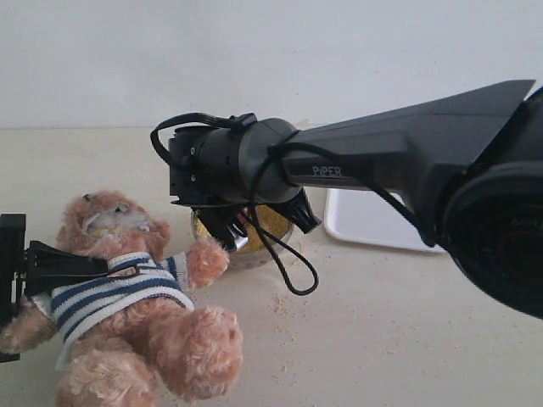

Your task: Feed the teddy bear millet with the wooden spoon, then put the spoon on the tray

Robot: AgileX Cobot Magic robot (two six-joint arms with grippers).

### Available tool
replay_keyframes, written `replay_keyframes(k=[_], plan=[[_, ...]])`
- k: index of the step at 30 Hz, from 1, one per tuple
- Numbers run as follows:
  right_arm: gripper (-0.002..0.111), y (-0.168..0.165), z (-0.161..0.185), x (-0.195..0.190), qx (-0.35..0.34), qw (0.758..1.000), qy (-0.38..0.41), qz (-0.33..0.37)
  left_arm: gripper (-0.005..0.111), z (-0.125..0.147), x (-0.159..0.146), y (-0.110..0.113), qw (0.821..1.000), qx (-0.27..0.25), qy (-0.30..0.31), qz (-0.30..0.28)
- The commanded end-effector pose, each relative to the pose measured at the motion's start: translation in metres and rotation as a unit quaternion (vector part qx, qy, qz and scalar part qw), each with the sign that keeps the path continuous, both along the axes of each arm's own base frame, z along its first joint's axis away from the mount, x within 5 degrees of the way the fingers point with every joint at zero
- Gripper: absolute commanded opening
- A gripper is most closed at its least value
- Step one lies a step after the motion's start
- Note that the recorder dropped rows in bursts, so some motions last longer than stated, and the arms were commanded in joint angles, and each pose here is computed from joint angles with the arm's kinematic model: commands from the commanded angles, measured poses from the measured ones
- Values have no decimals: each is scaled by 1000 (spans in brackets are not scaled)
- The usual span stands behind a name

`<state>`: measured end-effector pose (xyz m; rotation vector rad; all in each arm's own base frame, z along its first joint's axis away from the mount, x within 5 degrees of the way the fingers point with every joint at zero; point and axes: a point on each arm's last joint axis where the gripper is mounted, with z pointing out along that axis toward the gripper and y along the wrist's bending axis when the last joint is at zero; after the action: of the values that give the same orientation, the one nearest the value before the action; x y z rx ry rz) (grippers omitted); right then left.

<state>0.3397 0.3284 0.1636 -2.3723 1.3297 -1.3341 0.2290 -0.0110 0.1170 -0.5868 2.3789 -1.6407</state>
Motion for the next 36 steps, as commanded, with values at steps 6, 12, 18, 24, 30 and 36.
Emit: replay_keyframes(k=[6,12,18,24,30,36], plan=[[0,-1,-1,-10,6,998,69,-2,5,3,-1,-1,1000,-18,-7,3],[0,1,9,-17,39,994,104,-1,5,3,-2,-1,1000,-16,-6,-1],[0,1,17,-22,79,989,125,-17,5,2,-4,-2,1000,-12,-8,-15],[0,1,20,-24,90,987,132,-21,5,2,-5,-2,1000,-9,-9,-24],[0,-8,17,-20,106,980,158,-58,5,1,-6,-2,999,-7,-10,-30],[0,-25,13,-10,127,968,188,-106,5,1,-6,-2,999,-5,-13,-32]])
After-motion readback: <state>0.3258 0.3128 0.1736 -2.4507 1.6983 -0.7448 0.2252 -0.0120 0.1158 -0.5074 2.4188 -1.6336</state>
